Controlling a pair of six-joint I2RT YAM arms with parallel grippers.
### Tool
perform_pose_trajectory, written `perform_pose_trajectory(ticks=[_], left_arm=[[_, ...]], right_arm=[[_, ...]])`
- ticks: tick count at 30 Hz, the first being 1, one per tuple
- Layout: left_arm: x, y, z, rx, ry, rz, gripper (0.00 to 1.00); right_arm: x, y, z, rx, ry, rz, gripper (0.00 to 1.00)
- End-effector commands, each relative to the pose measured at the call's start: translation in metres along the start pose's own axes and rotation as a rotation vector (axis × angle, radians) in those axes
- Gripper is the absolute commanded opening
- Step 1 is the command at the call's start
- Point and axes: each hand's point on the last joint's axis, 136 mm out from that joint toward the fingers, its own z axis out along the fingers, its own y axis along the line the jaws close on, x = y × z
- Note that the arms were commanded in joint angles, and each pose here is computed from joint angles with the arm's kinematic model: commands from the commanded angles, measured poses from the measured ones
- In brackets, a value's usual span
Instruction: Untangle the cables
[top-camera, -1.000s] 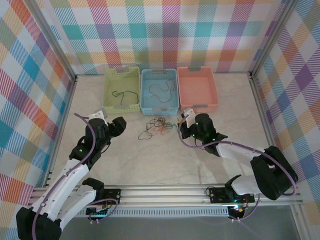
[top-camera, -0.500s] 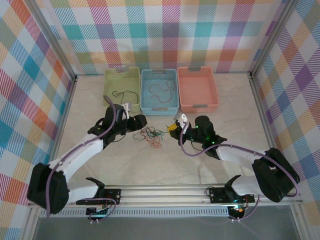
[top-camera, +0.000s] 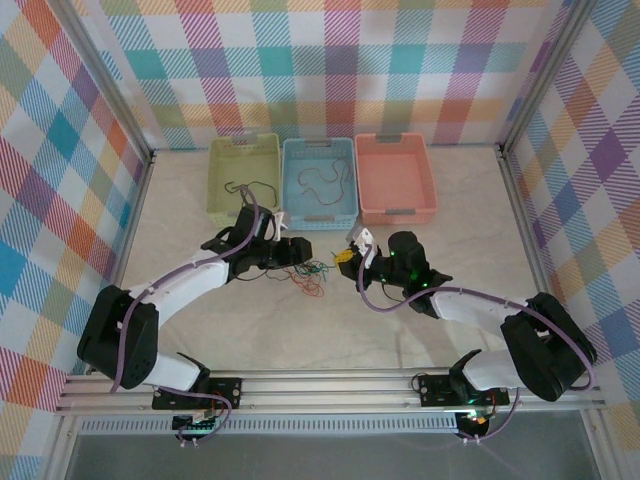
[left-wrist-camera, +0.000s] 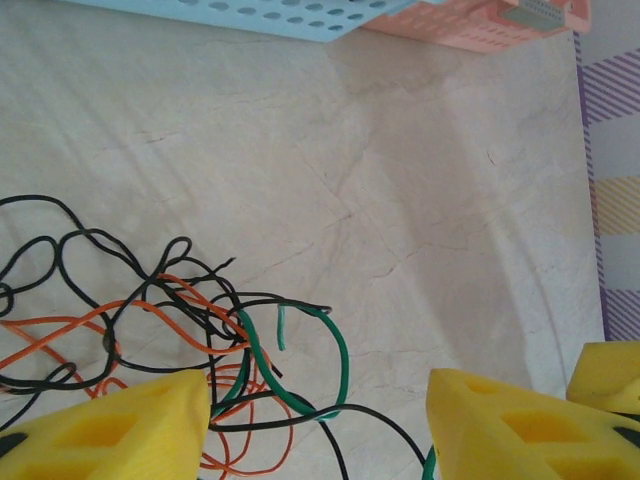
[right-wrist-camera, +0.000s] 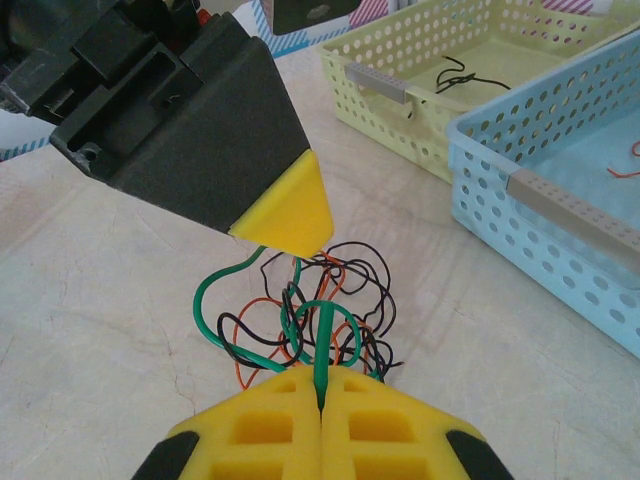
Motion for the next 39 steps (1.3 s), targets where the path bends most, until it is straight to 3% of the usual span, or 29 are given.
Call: perform_pose_trajectory(ticks=[1, 7, 10, 16, 19, 22, 27, 33, 39], left_arm=[[0.000, -0.015, -0.004, 0.034, 0.015, 0.042, 0.60], [-0.014, -0.016, -0.033, -0.028, -0.120, 0.112, 0.57], [-0.015, -0.026, -0.047, -0.004, -0.170, 0.149, 0.54], [-0.001, -0.058, -0.049, 0.097, -0.116, 0.233, 0.50], [0.001, -0.056, -0.040, 0.088, -0.083, 0.218, 0.34], [0.007, -0.062, -0.035, 0.113, -0.048, 0.218, 0.34], [0.010, -0.056, -0.029, 0.072, -0.023, 0.226, 0.43], [0.027, -0.053, -0.008, 0.043, 0.092, 0.247, 0.42], [0.030, -0.047, -0.002, -0.010, 0.109, 0.270, 0.42]], right_arm=[[-0.013, -0.002, 0.004, 0.004, -0.017, -0.031, 0.00], [-0.011, -0.010, 0.005, 0.050, -0.008, -0.014, 0.00], [-0.008, -0.029, 0.006, 0.150, 0.002, 0.038, 0.00], [-0.003, -0.031, 0.013, 0.144, 0.040, 0.069, 0.00], [-0.004, -0.040, 0.012, 0.182, 0.038, 0.137, 0.00], [-0.003, -0.050, 0.011, 0.212, 0.040, 0.204, 0.00], [0.000, -0.049, 0.015, 0.197, 0.066, 0.213, 0.00], [0.003, -0.050, 0.018, 0.189, 0.080, 0.232, 0.00], [0.006, -0.045, 0.025, 0.149, 0.105, 0.256, 0.00]])
